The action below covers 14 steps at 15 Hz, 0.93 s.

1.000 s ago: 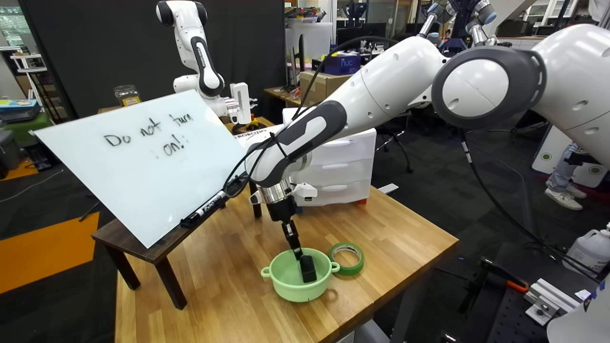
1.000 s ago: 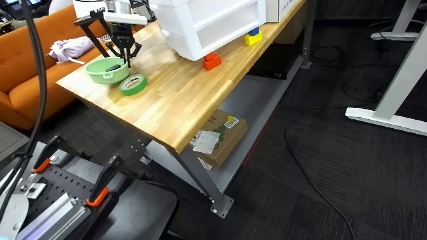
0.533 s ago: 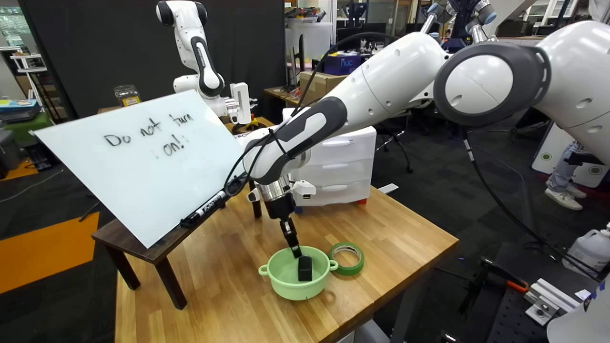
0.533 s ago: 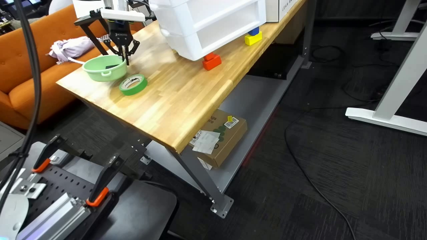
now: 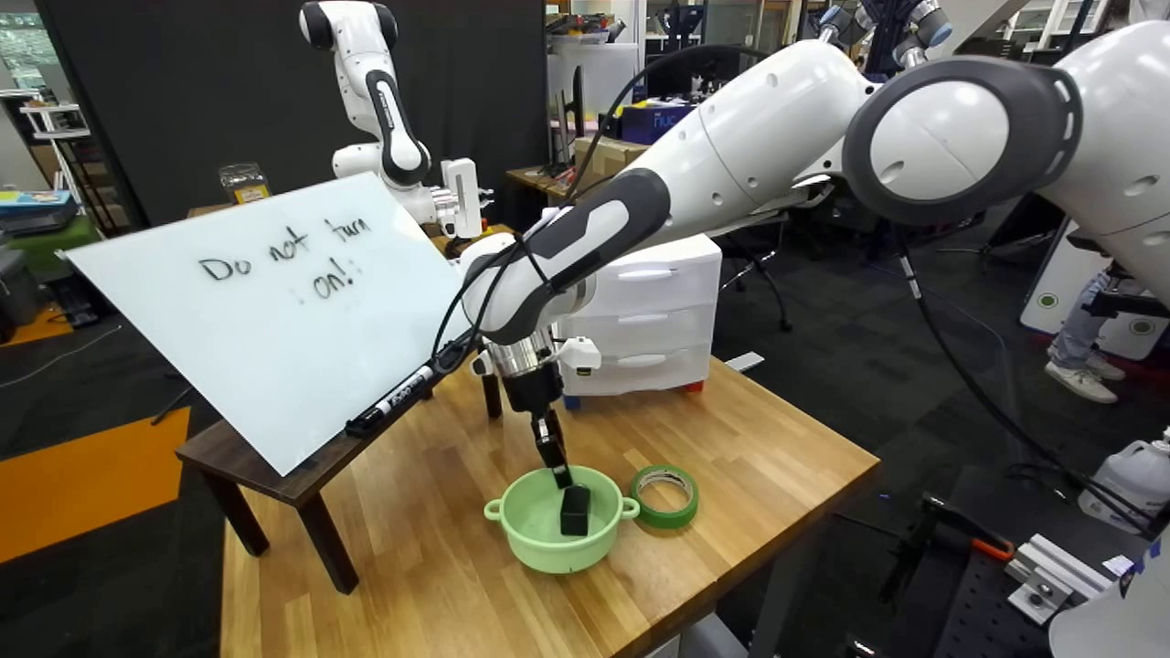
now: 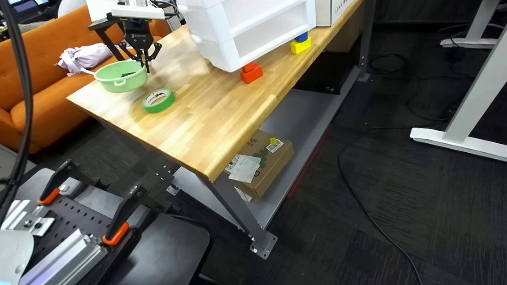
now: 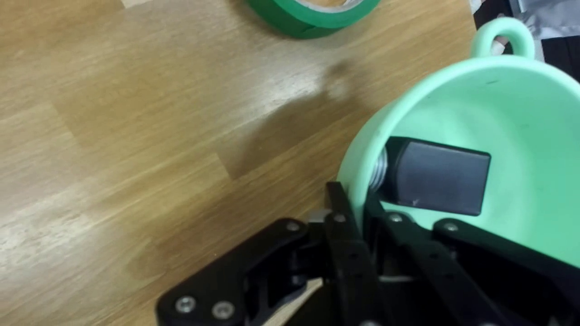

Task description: Spill out the black object from the green bowl

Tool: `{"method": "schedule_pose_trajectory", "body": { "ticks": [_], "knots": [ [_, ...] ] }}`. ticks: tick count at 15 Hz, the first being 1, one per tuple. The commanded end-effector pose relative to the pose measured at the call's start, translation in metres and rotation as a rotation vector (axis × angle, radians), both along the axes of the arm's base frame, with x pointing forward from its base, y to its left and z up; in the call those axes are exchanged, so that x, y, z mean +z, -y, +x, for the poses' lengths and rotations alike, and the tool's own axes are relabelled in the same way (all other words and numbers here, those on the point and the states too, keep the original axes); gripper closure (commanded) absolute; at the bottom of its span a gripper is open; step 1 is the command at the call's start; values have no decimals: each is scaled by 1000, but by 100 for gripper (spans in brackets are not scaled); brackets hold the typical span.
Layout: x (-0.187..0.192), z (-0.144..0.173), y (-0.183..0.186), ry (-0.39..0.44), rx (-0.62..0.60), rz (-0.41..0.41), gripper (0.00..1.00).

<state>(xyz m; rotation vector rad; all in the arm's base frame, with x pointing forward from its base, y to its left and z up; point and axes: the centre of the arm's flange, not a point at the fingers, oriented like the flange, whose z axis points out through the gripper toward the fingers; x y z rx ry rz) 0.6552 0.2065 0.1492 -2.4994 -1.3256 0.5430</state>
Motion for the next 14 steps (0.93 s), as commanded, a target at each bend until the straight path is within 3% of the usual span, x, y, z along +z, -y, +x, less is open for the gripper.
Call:
{"method": "schedule_pose_trajectory", "body": {
  "ticks": [1,9,14],
  "knots": [
    [8,-20,4,48,-85,16,98],
    [1,-41,-8,215,-262,46,98],
    [0,-56,-10,265,-310,50,98]
  ]
}}
